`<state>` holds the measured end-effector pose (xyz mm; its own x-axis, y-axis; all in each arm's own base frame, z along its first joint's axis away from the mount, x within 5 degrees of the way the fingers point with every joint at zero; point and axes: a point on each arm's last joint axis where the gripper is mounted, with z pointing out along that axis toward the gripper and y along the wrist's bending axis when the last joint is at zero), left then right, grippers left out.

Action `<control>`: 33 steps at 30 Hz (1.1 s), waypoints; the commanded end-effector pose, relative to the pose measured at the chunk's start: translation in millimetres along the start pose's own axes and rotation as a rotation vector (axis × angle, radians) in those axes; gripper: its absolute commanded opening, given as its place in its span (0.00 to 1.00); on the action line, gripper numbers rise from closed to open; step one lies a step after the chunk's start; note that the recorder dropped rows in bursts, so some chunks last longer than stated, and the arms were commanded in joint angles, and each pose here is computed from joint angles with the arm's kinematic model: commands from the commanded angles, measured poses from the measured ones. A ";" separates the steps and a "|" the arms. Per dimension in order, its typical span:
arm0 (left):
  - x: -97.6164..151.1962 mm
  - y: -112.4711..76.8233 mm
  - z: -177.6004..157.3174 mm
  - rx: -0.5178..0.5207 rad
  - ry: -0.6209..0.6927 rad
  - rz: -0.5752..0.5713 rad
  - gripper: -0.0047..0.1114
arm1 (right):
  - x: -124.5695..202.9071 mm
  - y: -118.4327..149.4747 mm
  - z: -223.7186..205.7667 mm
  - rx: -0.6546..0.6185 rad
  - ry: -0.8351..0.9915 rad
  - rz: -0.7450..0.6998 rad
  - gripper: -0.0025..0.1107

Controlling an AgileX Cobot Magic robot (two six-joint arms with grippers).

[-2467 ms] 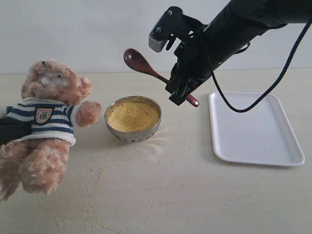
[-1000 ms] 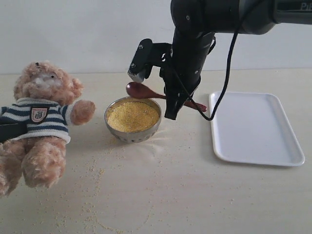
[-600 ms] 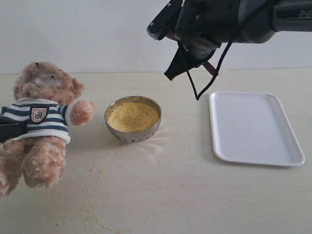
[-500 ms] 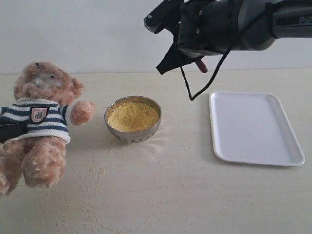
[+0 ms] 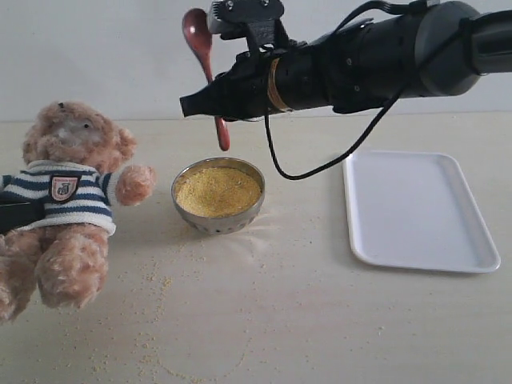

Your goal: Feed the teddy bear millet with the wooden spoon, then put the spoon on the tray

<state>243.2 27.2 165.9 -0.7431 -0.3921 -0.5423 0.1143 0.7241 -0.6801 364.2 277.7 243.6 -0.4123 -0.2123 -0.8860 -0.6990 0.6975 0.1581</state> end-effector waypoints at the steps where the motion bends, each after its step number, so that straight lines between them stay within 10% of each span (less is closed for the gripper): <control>1: -1.8 -1.5 -0.6 0.016 -0.016 -0.006 0.08 | -0.5 3.2 -5.7 -0.098 0.019 -0.129 0.02; 17: -1.8 -1.5 -0.6 0.016 -0.016 -0.006 0.08 | -1.7 -3.0 -7.2 -0.071 -0.007 -0.828 0.02; 33: -1.8 -1.5 -0.6 0.016 -0.016 -0.006 0.08 | -0.8 -42.3 -25.4 -0.196 -0.029 -0.701 0.02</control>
<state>243.2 27.2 165.9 -0.7431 -0.3921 -0.5423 0.1143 0.7241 -0.6801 375.7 243.2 248.6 0.2224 -0.4958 -0.8395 -0.8859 0.2567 -0.3863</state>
